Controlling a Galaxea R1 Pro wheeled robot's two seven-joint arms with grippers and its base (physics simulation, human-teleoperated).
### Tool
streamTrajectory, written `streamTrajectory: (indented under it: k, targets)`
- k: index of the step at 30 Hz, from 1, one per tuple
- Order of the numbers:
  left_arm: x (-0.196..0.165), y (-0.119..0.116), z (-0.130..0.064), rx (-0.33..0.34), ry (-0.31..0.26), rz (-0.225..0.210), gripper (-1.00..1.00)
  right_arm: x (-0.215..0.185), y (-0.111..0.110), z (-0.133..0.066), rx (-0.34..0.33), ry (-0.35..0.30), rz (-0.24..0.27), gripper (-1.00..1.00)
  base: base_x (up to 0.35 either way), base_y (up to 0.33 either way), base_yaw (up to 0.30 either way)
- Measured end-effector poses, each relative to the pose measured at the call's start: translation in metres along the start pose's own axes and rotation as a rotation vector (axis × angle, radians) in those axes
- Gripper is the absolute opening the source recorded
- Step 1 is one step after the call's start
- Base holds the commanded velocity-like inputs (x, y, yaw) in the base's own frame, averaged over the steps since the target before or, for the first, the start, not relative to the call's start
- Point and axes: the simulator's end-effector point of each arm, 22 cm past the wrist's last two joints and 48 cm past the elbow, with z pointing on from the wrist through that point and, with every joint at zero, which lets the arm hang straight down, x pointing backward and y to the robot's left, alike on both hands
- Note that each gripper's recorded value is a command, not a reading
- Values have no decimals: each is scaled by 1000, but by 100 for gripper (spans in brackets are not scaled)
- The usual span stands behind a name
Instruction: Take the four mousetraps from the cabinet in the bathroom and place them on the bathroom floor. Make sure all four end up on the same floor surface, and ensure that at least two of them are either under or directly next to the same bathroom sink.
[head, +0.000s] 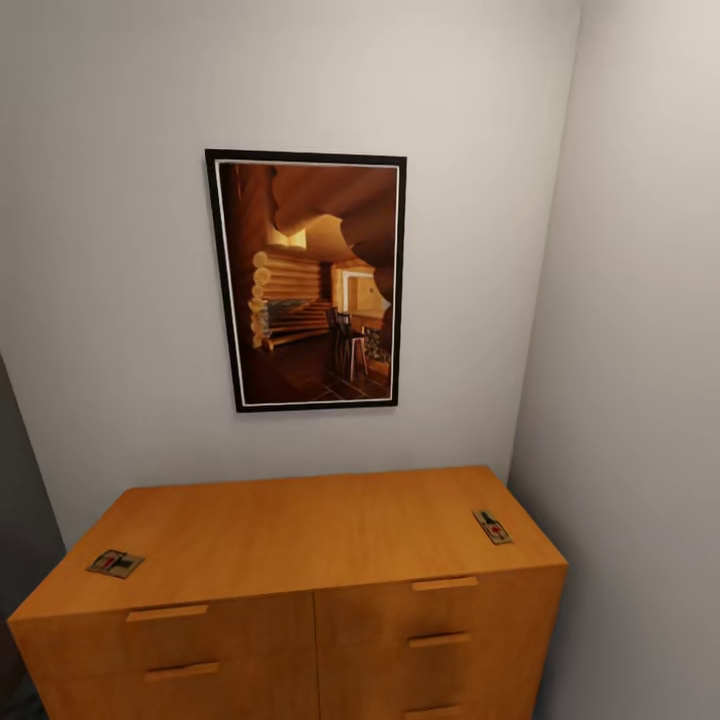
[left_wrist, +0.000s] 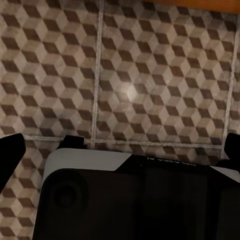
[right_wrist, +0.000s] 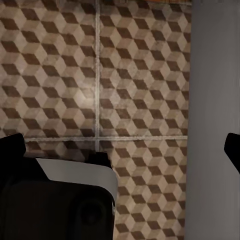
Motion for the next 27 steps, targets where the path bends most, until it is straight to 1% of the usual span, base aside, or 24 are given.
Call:
streamTrajectory:
  k: [14,27]
  targets:
    - [0,0,0,2,0,0,100,0,0,0,0,0,1,100,267,0,0]
    - [0,0,0,2,0,0,100,0,0,0,0,0,1,100,38,0,0]
